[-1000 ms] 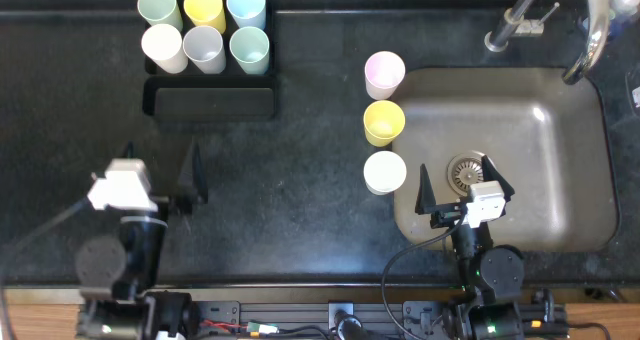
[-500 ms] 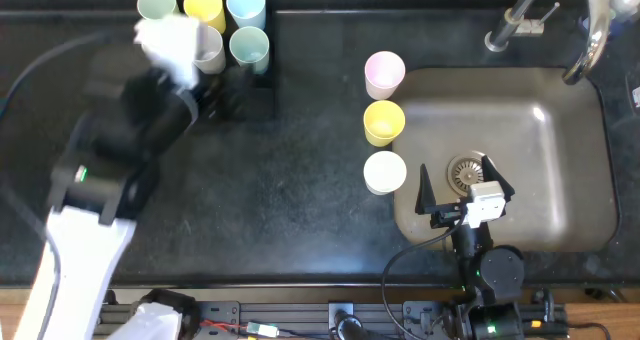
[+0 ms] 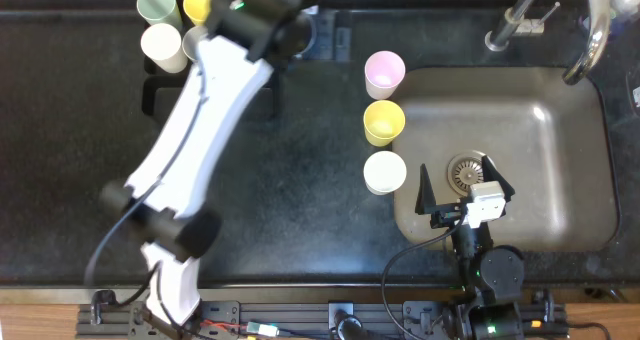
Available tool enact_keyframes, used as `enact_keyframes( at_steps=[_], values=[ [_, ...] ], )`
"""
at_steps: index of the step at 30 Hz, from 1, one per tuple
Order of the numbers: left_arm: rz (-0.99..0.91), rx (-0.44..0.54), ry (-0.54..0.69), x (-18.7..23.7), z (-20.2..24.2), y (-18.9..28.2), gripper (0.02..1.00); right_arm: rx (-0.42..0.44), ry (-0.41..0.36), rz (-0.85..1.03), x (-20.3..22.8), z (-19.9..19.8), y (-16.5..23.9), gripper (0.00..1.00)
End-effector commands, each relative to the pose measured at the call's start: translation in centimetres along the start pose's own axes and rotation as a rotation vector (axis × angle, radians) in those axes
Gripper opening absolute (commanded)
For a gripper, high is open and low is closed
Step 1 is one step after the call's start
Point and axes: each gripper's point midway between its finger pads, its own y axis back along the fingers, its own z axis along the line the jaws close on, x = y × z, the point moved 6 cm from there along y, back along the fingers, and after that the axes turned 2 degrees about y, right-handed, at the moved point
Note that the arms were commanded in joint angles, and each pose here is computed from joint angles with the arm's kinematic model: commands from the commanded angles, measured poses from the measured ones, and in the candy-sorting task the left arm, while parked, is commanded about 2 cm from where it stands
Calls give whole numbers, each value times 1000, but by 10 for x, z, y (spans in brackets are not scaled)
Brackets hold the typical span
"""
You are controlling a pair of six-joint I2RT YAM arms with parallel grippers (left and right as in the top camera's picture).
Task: Store Cups
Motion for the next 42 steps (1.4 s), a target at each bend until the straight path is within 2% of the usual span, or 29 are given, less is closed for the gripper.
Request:
enact_keyframes(
  at_steps=[1,5,10,18,24,26,28,30,31,35,42],
  values=[
    [75,36,57,3,-28,-29,998,16,3,0,3,-2,0,998],
    [154,49,54,18,-47,-60,1000,16,3,0,3,-2,0,998],
    [208,11,105,34,-60,-95,1000,16,3,0,3,-2,0,998],
    [198,-94,167,45,-62,-145,1000,16,3,0,3,-2,0,998],
    [178,-89,174,43,-64,-161,1000,16,3,0,3,-2,0,998],
    [172,-87,193,42,-65,-165,965,16,3,0,3,-2,0,996],
    [167,-85,201,42,-65,-168,886,16,3,0,3,-2,0,996],
    [153,-73,205,39,-67,-169,693,16,3,0,3,-2,0,998],
    [151,-71,205,38,-67,-169,647,16,3,0,3,-2,0,998],
    [146,-66,205,37,-68,-169,632,16,3,0,3,-2,0,996],
    [145,-66,202,37,-68,-172,467,16,3,0,3,-2,0,993]
  ],
)
